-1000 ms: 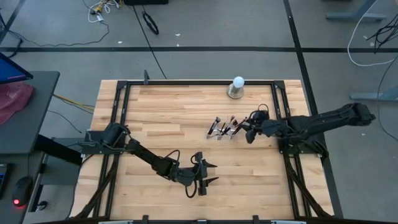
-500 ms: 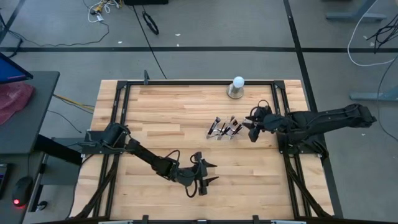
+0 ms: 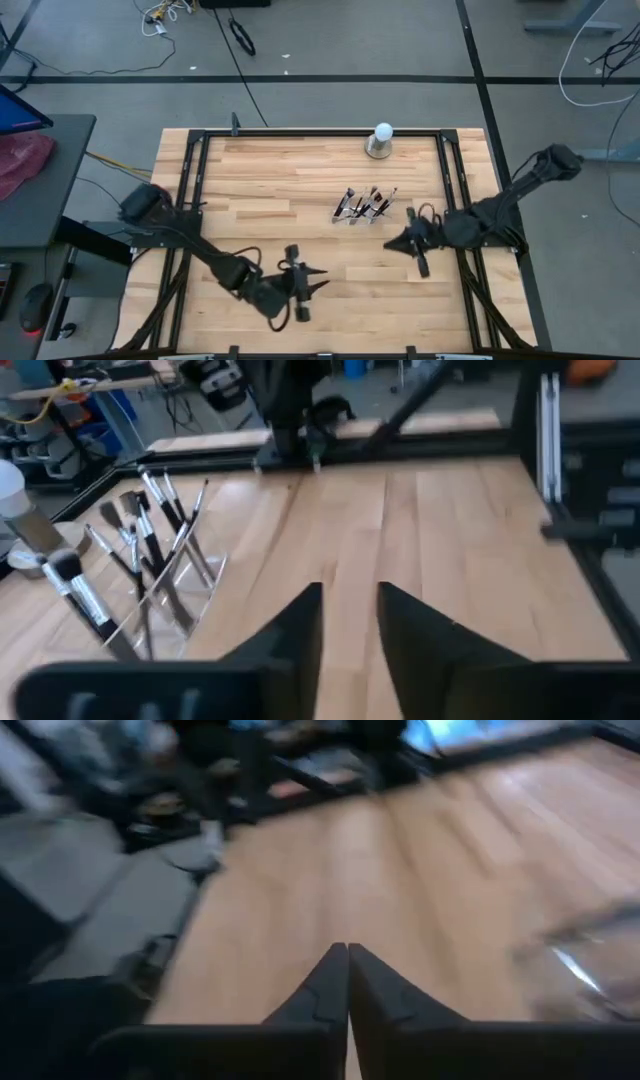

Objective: Put items in baskets/containers
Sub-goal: Return to Home Position

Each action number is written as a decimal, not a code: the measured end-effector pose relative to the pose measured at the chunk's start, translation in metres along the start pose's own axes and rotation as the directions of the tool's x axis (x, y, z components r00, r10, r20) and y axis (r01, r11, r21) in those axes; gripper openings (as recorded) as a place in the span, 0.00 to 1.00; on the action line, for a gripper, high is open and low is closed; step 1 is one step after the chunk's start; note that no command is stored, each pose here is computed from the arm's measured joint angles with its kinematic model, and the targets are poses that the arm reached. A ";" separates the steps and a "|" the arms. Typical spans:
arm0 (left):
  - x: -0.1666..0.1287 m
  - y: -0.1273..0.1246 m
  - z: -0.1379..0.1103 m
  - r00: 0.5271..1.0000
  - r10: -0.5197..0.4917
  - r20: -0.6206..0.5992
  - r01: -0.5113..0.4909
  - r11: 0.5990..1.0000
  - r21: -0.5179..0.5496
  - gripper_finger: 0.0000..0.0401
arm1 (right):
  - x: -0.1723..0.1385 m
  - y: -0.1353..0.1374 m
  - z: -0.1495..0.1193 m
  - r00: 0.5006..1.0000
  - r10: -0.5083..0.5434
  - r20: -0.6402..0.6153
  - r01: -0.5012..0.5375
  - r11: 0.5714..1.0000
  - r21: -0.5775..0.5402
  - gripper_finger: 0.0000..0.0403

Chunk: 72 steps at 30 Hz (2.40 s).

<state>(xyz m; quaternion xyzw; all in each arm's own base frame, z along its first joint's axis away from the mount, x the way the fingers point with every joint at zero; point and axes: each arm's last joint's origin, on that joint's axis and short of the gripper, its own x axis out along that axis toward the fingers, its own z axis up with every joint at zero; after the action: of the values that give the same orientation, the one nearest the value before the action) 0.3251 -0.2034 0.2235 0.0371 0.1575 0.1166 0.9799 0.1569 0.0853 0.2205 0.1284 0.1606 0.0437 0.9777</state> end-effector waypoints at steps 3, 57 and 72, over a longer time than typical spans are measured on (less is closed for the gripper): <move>-0.011 0.001 0.002 1.000 -0.010 -0.027 0.011 0.999 0.035 0.17 | 0.002 0.004 -0.004 0.991 0.111 0.075 -0.105 0.992 -0.076 0.05; -0.166 0.218 -0.117 0.878 -0.074 0.472 0.208 0.949 -0.238 0.00 | -0.052 -0.089 -0.046 0.942 0.029 0.333 0.000 0.996 -0.088 0.02; -0.149 0.237 -0.123 0.877 -0.218 0.427 0.303 0.942 -0.141 0.00 | -0.050 -0.089 -0.047 0.949 0.028 0.315 -0.012 0.999 -0.053 0.01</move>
<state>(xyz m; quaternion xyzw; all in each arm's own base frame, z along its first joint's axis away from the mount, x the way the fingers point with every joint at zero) 0.0972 -0.0043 0.1772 -0.0617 -0.0585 -0.0117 0.9963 0.0982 0.0040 0.1691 0.1107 -0.0003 0.0365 0.9932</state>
